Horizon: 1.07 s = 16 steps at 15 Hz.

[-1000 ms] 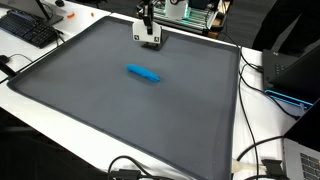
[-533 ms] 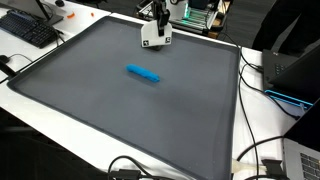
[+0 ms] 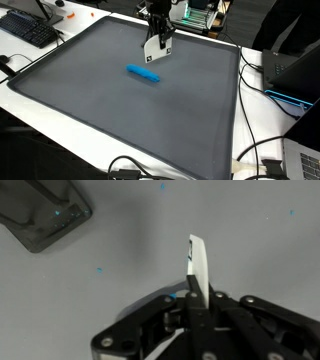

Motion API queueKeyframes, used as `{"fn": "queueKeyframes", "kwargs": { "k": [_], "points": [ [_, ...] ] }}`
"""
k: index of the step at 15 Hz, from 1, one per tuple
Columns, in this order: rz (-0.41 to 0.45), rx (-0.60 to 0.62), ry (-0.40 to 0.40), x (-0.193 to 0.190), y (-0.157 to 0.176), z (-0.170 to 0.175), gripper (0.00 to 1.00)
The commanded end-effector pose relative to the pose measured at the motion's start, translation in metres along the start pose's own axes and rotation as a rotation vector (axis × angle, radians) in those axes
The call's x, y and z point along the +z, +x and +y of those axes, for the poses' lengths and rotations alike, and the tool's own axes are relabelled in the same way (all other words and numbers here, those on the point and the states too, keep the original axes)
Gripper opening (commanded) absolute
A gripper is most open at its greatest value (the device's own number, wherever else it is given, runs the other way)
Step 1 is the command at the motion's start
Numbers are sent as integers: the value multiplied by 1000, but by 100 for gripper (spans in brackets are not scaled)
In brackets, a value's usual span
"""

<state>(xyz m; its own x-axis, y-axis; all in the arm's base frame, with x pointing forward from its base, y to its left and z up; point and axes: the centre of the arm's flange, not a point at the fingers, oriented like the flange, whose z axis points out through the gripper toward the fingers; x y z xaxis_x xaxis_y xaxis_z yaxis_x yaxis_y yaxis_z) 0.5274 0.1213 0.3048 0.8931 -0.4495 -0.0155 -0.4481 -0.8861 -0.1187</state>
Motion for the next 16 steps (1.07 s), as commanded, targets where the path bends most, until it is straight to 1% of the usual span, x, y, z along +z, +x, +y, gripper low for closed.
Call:
{"fn": "queueKeyframes", "kwargs": {
  "k": [1,2,5,8,9,11,12,13,16],
  "points": [
    [-23,-91,-36,14,23,-14,1],
    [-10,-45,-8,7,9,-6,4],
    [-16,-68,-12,13,18,-11,4],
    [-18,-70,-14,14,19,-12,4],
    [-18,-70,-14,14,19,-12,1],
    [-29,-118,-19,17,18,-11,1],
    [-33,-155,-3,16,19,-13,1],
    [-43,-181,-24,16,18,-14,1],
    [-60,-260,-36,16,20,-19,1]
  ]
}}
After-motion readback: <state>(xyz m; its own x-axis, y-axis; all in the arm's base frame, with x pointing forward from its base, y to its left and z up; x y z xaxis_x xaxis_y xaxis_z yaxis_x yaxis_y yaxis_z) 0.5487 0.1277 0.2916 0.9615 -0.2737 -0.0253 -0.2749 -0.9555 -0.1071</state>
